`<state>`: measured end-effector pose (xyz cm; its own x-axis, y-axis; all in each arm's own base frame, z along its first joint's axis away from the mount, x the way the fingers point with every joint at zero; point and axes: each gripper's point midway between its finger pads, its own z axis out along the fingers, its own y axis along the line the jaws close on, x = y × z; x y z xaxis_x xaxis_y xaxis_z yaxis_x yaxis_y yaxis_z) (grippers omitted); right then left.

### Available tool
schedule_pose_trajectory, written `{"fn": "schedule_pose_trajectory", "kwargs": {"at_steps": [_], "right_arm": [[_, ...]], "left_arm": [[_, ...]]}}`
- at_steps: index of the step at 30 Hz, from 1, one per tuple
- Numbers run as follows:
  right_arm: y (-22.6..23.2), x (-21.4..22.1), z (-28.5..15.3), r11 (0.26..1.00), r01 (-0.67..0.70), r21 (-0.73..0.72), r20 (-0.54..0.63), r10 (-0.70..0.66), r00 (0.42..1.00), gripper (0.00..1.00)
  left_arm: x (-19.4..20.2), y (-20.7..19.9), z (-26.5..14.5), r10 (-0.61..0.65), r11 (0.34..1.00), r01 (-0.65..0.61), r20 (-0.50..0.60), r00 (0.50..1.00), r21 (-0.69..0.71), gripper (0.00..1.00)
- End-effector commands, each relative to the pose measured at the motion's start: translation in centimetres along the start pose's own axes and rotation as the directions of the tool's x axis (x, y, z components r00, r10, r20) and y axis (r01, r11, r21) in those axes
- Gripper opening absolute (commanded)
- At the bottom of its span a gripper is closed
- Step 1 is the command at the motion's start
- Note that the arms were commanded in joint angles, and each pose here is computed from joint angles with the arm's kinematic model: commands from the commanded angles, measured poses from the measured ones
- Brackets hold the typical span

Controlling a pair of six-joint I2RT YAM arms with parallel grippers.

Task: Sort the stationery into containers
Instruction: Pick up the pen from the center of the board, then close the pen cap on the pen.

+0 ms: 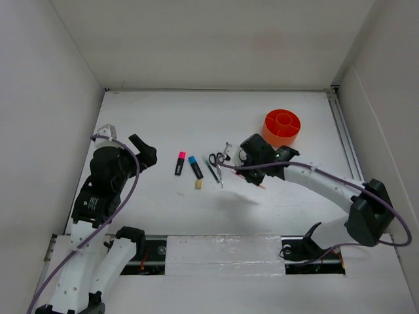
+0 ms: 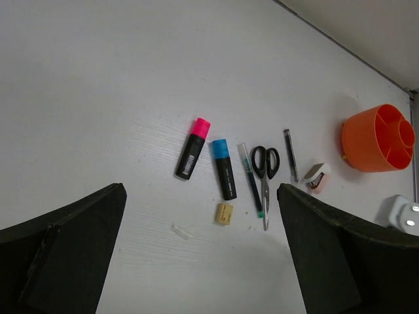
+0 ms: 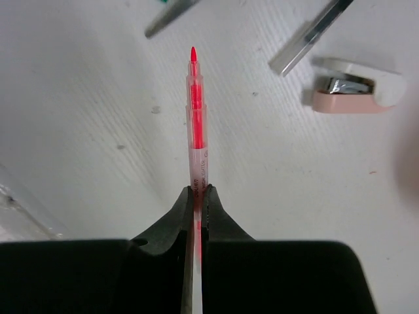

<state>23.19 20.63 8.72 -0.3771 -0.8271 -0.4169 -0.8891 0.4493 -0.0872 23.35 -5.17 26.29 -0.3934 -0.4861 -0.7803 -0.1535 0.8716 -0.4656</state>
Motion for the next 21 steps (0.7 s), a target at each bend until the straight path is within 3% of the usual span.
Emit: {"fn": "schedule_pose_trajectory", "kwargs": {"at_steps": [1, 7, 10, 12, 15, 18, 21], "right_arm": [[-0.8, -4.9, -4.8, 0.991, -0.1, 0.092, 0.179, 0.082, 0.98, 0.0], [-3.1, -8.8, -6.6, 0.915, -0.322, 0.242, 0.282, 0.251, 0.926, 0.0], [-2.9, -10.3, -7.1, 0.906, -0.344, 0.248, 0.31, 0.262, 0.914, 0.0], [-3.5, -10.7, -7.4, 0.874, -0.385, 0.298, 0.345, 0.277, 0.897, 0.0], [-5.1, -11.3, -9.8, 0.784, -0.526, 0.33, 0.468, 0.348, 0.812, 0.0], [-5.1, -12.0, -12.0, 0.782, -0.554, 0.288, 0.557, 0.334, 0.761, 0.0], [-5.3, -11.7, -13.7, 0.767, -0.577, 0.282, 0.609, 0.322, 0.725, 0.0]], "left_arm": [[-0.8, -0.5, -0.1, -0.016, 1.0, 0.016, 0.017, 1.0, 0.012, 1.0], [1.5, -2.1, 1.8, -0.104, 0.993, 0.11, -0.127, 0.987, 0.044, 1.0], [3.9, -2.8, 2.7, -0.207, 0.975, 0.218, -0.192, 0.959, 0.035, 1.0], [4.5, -1.8, 3.3, -0.268, 0.963, 0.266, -0.179, 0.947, -0.04, 1.0], [5.6, -0.1, 3.8, -0.369, 0.926, 0.347, -0.156, 0.916, -0.148, 1.0], [7.0, 2.7, 4.5, -0.433, 0.875, 0.392, -0.099, 0.896, -0.283, 1.0], [9.3, 5.0, 5.9, -0.423, 0.851, 0.353, -0.108, 0.9, -0.39, 1.0]]}}
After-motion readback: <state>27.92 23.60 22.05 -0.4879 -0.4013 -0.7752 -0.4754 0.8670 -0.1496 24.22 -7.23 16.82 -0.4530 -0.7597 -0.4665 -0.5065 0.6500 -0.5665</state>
